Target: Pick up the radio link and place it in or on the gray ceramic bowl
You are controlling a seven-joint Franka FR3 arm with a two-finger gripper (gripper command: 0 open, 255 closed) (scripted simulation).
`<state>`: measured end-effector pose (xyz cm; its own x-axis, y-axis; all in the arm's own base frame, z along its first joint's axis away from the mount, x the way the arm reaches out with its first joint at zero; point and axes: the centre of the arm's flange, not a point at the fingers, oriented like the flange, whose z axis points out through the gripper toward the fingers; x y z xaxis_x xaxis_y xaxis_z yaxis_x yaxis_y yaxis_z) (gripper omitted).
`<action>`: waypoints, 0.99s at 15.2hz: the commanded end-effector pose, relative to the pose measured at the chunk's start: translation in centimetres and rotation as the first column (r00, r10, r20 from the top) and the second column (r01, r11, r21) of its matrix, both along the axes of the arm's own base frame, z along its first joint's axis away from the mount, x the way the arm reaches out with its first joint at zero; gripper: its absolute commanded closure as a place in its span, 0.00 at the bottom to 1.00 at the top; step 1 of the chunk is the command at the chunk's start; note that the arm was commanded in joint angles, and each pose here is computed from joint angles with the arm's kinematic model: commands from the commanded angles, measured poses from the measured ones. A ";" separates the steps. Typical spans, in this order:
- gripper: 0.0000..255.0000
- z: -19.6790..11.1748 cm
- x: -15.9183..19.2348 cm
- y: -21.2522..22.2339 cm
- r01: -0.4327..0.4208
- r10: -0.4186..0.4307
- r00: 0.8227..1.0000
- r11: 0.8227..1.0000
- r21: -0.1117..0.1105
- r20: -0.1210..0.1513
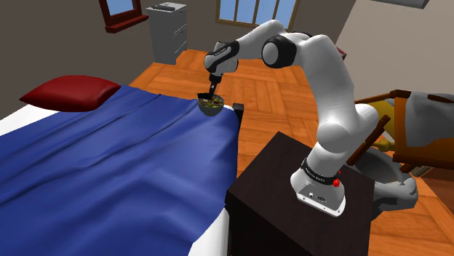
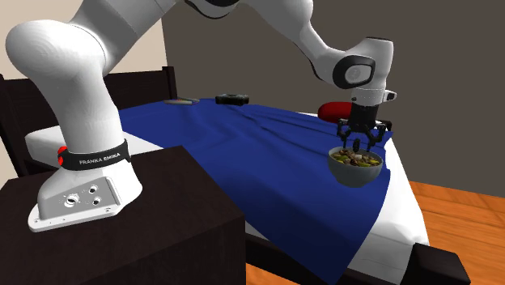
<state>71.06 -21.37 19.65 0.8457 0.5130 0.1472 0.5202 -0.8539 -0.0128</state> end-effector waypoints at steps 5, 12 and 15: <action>0.00 1.3 -0.2 -0.1 0.000 0.000 1.000 1.000 0.000 0.000; 0.00 4.9 -0.6 -0.4 0.000 0.000 1.000 1.000 0.000 0.000; 0.00 4.9 -0.6 -0.4 0.000 0.000 1.000 1.000 0.000 0.000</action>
